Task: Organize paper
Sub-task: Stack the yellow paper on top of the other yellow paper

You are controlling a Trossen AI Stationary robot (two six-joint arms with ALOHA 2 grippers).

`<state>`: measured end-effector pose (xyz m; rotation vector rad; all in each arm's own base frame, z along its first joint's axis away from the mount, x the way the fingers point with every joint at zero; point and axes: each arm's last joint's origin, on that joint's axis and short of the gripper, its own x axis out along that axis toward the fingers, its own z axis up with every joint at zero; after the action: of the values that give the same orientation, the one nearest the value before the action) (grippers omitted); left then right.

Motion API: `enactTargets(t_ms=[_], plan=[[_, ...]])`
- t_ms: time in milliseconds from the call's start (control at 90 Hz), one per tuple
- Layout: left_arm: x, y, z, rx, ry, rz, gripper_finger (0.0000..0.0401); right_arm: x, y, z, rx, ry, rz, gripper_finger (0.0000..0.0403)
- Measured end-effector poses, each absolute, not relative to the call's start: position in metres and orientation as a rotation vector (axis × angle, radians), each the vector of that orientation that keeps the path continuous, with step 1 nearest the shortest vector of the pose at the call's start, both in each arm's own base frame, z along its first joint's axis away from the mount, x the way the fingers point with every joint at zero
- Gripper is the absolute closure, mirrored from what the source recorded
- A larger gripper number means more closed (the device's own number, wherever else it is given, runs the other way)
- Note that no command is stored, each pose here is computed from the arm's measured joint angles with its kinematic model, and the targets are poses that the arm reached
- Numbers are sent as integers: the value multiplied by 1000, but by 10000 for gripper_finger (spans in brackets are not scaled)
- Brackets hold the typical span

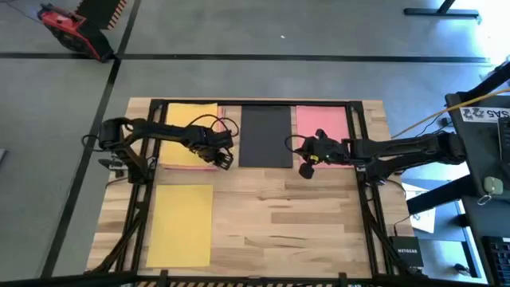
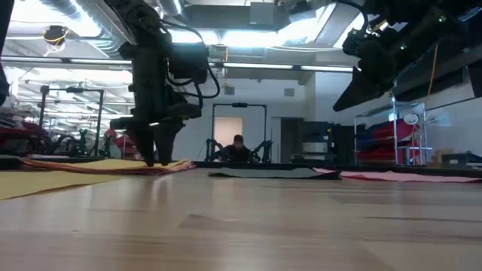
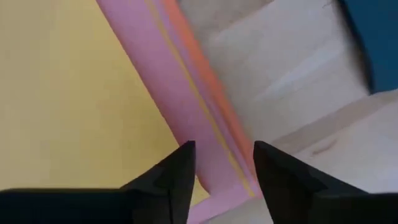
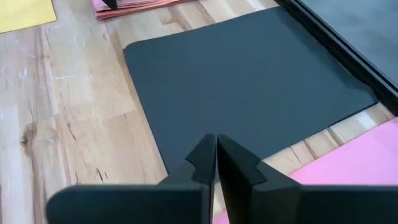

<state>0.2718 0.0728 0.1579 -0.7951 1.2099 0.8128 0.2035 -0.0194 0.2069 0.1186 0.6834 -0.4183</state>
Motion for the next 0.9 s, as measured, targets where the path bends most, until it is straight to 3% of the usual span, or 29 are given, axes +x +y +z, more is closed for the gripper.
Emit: enactTargets(t_ms=[900], plan=[[269, 70, 172, -675, 1322, 901, 248, 204, -19, 207, 105, 685, -415, 398]])
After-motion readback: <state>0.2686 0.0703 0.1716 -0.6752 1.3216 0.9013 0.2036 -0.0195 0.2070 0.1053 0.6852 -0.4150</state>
